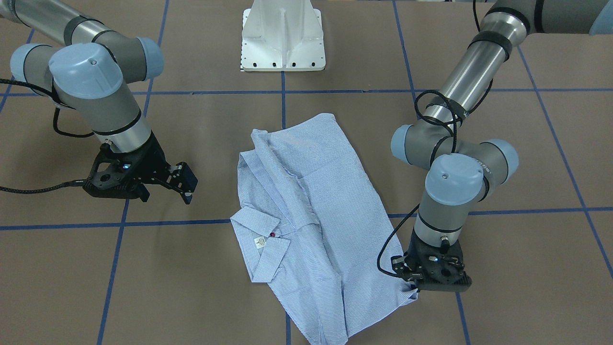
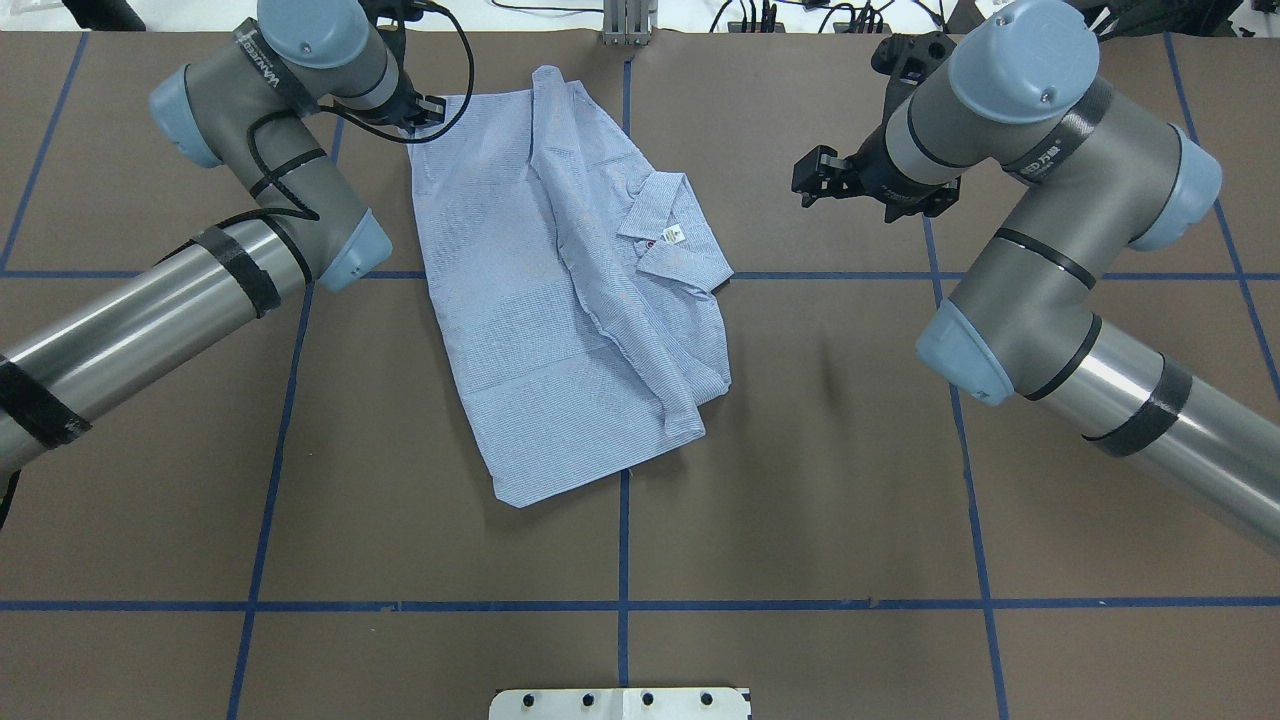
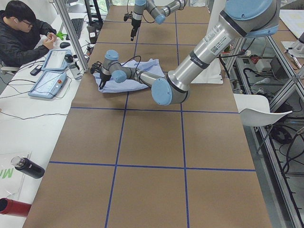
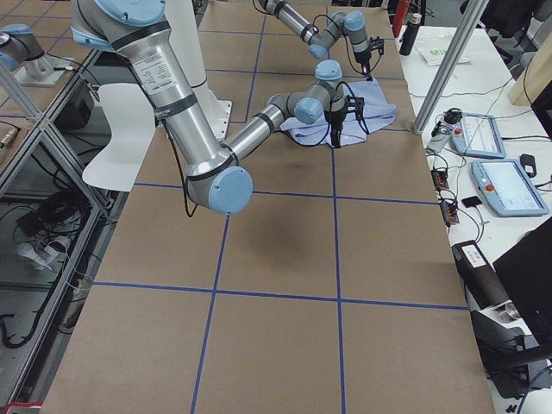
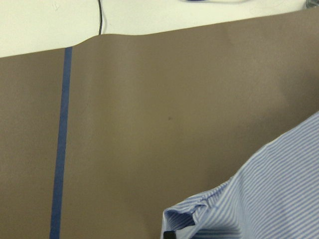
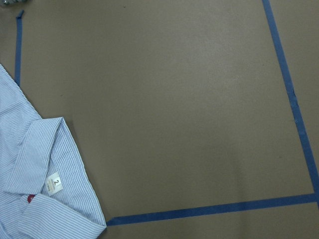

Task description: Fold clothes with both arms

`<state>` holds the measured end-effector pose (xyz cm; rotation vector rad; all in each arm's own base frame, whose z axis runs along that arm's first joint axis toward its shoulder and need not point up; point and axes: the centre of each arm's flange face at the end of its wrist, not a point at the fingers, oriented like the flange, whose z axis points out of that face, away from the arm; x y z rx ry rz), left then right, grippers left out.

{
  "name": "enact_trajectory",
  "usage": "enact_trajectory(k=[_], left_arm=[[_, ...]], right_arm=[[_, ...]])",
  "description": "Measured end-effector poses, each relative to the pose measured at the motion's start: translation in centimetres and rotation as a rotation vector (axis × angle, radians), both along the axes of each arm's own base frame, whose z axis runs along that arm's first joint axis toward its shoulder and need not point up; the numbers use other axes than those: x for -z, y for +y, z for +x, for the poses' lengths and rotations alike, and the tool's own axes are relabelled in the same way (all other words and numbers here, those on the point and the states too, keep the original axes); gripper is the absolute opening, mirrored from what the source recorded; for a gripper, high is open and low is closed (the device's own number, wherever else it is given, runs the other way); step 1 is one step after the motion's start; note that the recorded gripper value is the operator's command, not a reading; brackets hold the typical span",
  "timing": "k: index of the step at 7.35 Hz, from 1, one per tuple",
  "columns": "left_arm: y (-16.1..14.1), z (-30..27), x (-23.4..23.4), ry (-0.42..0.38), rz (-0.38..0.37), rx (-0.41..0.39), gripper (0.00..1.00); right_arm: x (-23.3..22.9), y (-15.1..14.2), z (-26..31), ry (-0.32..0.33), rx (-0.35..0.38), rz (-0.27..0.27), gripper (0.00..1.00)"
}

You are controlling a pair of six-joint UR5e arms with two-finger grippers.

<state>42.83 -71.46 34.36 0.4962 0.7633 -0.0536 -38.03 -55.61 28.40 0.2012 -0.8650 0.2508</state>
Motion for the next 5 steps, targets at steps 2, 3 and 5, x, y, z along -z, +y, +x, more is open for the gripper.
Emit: enact_trajectory(k=[2, 3, 5], left_arm=[[3.4, -3.5, -1.2, 0.104, 0.017, -0.074, 1.0], [5.9, -5.5, -1.9, 0.135, 0.025, -0.095, 1.0], [9.3, -8.0, -2.2, 0.164, 0.031, -0.106, 1.0]], right_arm=[[1.0, 1.2, -2.1, -0.019, 0.0, -0.023, 0.99], [1.7, 2.1, -3.4, -0.04, -0.018, -0.06, 0.97], [2.7, 5.2, -7.4, -0.081, -0.097, -0.176, 0.94]])
